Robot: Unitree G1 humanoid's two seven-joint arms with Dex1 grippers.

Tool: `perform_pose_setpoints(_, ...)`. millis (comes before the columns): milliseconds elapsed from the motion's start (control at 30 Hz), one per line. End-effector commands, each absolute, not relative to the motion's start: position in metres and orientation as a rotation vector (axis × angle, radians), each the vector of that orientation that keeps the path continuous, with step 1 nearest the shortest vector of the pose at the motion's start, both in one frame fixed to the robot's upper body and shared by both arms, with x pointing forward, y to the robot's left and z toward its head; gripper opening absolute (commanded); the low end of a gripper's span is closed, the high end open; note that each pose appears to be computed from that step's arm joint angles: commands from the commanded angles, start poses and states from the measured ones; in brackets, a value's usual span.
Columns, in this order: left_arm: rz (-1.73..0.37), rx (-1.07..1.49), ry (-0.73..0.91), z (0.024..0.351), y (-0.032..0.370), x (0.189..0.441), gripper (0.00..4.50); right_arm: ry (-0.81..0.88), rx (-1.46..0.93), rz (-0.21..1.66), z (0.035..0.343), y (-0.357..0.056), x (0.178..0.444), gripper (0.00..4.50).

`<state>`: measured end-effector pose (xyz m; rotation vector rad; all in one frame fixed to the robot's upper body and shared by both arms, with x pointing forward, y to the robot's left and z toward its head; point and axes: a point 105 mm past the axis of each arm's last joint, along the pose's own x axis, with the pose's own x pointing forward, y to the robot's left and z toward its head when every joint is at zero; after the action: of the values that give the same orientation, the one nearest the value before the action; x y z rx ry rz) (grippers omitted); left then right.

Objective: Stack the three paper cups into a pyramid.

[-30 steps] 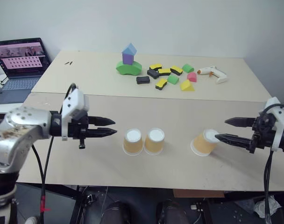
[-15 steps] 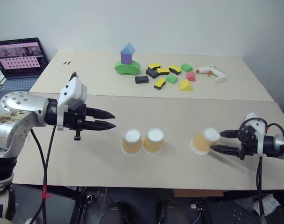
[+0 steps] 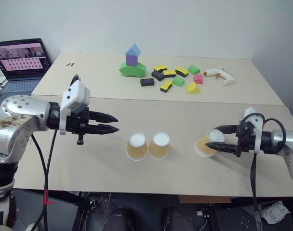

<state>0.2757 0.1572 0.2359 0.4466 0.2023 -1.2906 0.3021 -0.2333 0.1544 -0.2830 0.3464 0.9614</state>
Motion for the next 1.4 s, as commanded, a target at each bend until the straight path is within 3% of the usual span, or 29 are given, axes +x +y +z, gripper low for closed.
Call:
perform_pose_setpoints(33, -1.299, 0.483, 0.152, 0.244, 0.154, 0.273, 1.52, 0.326, -0.300, 0.953, 0.161, -0.232, 0.304, 4.50)
perform_pose_setpoints(100, -1.300, 0.485, 0.151, 0.244, 0.154, 0.273, 1.52, 0.331, -0.305, 0.942, 0.159, -0.234, 0.305, 4.50)
perform_pose_setpoints(133, -1.300, 0.485, 0.149, 0.245, 0.153, 0.273, 1.48, 0.330, -0.306, 0.938, 0.159, -0.234, 0.306, 3.97)
perform_pose_setpoints(167, -1.301, 0.485, 0.148, 0.245, 0.153, 0.273, 1.48, 0.328, -0.307, 0.933, 0.159, -0.235, 0.306, 3.83)
perform_pose_setpoints(267, -1.301, 0.485, 0.148, 0.245, 0.153, 0.274, 1.48, 0.326, -0.306, 0.929, 0.158, -0.236, 0.307, 2.86)
perform_pose_setpoints(467, -1.300, 0.486, 0.147, 0.245, 0.152, 0.275, 1.48, 0.274, -0.302, 0.940, 0.171, -0.228, 0.310, 2.84)
perform_pose_setpoints(667, -1.306, 0.491, 0.149, 0.243, 0.151, 0.277, 1.48, 0.115, -0.381, 1.093, 0.244, -0.190, 0.301, 2.84)
perform_pose_setpoints(833, -1.318, 0.489, 0.147, 0.240, 0.147, 0.278, 1.48, 0.086, -0.441, 1.222, 0.282, -0.169, 0.287, 2.84)
perform_pose_setpoints(1200, -1.339, 0.490, 0.148, 0.237, 0.144, 0.280, 1.48, 0.110, -0.483, 1.579, 0.308, -0.091, 0.269, 2.84)
perform_pose_setpoints(1400, -1.345, 0.485, 0.150, 0.236, 0.143, 0.280, 1.48, 0.114, -0.490, 1.664, 0.303, -0.067, 0.270, 2.84)
